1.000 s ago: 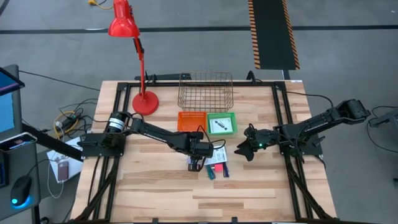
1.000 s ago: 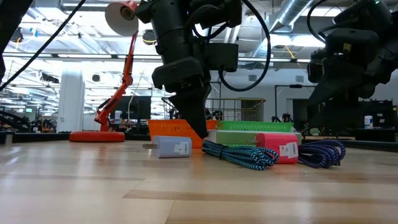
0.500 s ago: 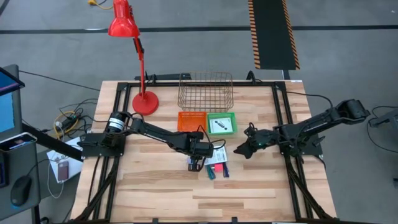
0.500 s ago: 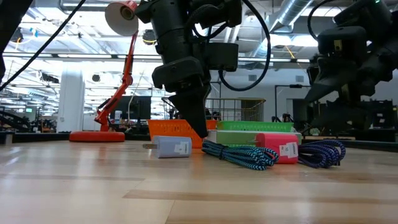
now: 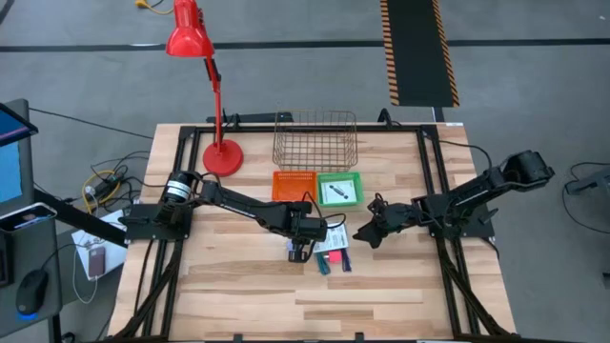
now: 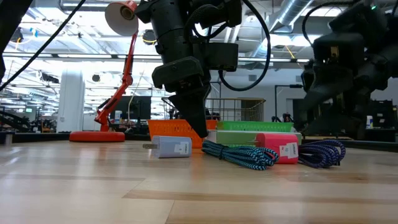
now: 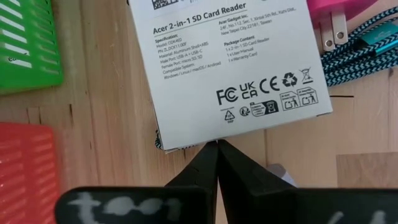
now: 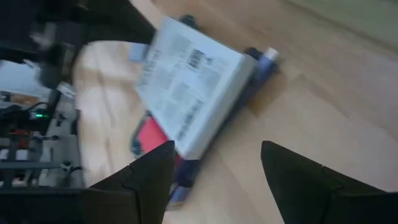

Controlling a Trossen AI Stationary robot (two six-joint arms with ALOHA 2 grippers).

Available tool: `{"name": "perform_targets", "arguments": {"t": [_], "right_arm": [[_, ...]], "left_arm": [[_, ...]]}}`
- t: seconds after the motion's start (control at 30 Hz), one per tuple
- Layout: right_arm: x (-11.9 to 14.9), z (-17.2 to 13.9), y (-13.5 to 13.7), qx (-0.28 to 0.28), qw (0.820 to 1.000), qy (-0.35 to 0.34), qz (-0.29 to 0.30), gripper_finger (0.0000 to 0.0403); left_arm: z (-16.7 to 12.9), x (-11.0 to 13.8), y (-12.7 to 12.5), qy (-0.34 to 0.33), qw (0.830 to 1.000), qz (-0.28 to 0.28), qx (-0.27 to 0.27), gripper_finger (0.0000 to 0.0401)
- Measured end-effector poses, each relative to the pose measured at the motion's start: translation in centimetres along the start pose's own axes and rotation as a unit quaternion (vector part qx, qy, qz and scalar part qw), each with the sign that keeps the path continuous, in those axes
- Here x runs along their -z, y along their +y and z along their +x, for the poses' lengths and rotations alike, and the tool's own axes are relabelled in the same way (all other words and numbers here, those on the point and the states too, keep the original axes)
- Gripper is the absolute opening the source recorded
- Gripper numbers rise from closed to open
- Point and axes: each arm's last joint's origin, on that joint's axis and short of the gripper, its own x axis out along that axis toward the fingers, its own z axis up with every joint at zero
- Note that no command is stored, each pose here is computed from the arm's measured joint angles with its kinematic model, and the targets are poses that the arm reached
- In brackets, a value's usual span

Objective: Pick and place items into bin
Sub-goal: Stack the card reader box on top of the card reader box in the green bin

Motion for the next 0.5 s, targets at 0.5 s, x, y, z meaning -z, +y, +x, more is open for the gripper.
{"name": "perform_targets", "arguments": {"t": [0.5], "right_arm": [[0.2,1.9,-0.2,-0.022,0.999,-0.011,0.032,0.0234]], "left_arm": [[0.0,0.0,0.0,0.0,1.0,0.0,0.0,0.0]]}}
